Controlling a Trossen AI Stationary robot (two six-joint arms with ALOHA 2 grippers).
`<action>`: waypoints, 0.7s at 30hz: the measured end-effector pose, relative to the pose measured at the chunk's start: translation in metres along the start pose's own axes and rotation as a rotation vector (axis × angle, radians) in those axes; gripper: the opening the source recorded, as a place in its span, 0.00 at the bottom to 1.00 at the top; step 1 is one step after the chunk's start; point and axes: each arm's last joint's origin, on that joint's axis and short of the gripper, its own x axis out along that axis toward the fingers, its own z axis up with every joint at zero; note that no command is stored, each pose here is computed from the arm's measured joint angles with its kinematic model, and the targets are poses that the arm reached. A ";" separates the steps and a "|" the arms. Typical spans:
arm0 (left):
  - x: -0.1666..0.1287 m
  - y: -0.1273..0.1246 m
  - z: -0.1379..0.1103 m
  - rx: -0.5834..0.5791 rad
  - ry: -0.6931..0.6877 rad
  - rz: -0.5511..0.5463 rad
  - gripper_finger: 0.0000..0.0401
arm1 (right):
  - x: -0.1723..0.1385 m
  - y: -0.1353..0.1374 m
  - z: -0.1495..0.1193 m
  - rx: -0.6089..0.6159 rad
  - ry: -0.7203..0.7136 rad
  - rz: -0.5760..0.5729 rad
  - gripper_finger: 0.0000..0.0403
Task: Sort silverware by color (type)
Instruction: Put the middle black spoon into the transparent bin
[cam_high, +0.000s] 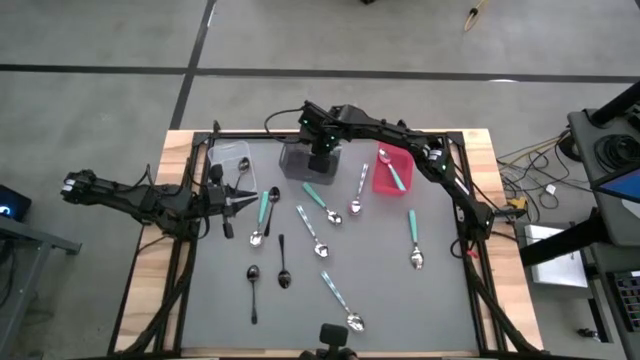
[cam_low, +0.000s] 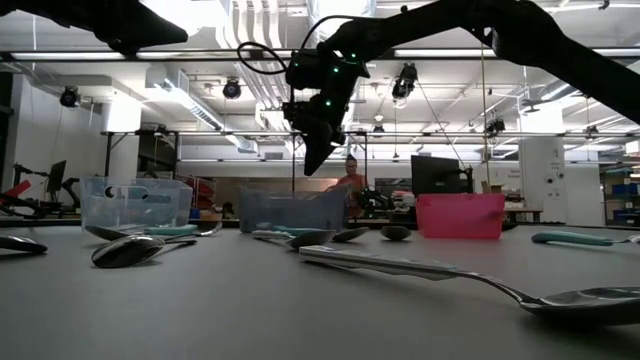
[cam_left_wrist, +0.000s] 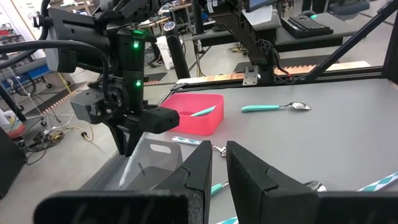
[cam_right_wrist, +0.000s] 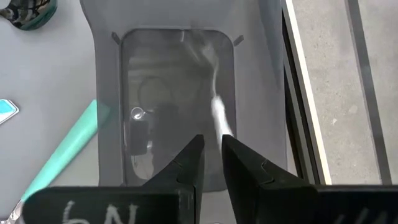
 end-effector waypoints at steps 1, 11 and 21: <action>0.000 0.000 0.000 0.000 0.000 0.000 0.08 | 0.000 0.000 0.000 0.000 0.000 0.000 0.12; 0.000 0.000 0.000 0.000 0.000 0.000 0.08 | -0.002 0.000 0.001 0.043 -0.006 -0.001 0.12; 0.000 0.000 0.000 -0.057 -0.001 0.000 0.08 | -0.024 0.024 0.009 0.047 -0.032 0.021 0.11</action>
